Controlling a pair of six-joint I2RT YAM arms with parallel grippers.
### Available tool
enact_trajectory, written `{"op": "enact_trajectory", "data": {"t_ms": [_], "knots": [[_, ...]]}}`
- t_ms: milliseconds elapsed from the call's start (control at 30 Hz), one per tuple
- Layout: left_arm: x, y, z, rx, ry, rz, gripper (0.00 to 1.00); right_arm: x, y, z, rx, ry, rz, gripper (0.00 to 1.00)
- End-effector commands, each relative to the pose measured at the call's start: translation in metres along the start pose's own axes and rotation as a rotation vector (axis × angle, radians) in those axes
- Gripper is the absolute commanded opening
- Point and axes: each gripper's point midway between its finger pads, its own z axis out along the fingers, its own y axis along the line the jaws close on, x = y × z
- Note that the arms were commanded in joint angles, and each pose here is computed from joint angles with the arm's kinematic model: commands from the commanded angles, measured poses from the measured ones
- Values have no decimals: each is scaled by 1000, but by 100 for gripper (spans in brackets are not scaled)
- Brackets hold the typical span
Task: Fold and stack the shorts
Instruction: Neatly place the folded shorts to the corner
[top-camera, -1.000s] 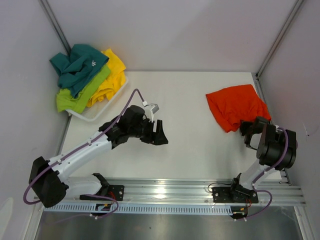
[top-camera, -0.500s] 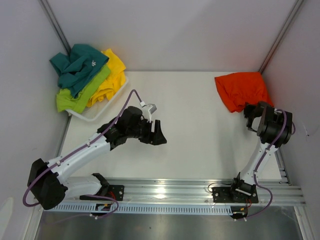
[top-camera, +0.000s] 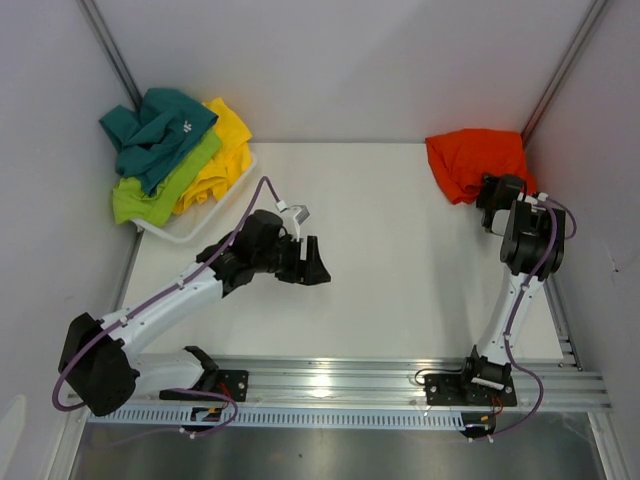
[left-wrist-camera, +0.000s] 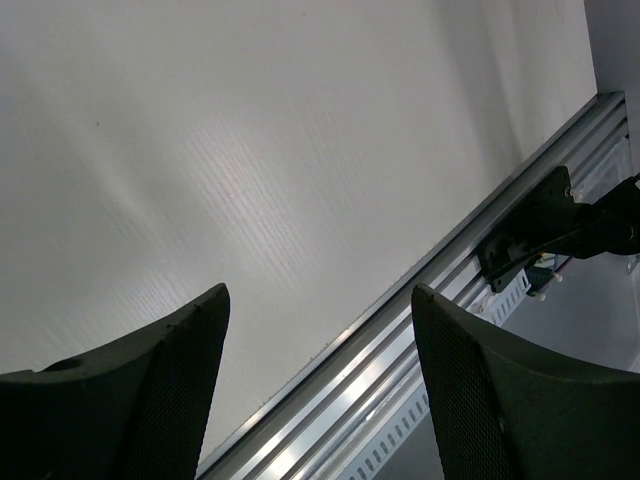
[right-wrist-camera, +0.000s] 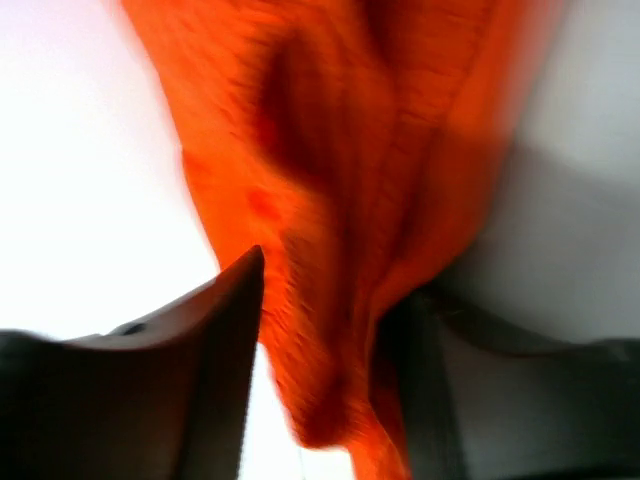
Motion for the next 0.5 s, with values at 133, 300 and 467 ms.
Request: {"op": "enact_trajectory", "data": {"t_ms": [133,300,467], "knots": [[-16,-10,-15,33,-73,11,76,-24,-19,-14,149,-50,-70,68],[-17,-14,-27,32,-83,14,76,-47,0,-51,134,-38,-120,70],[-27,-14,-57,-21,-149,21,78,-65,-6,-89,235,-26,-222,83]]}}
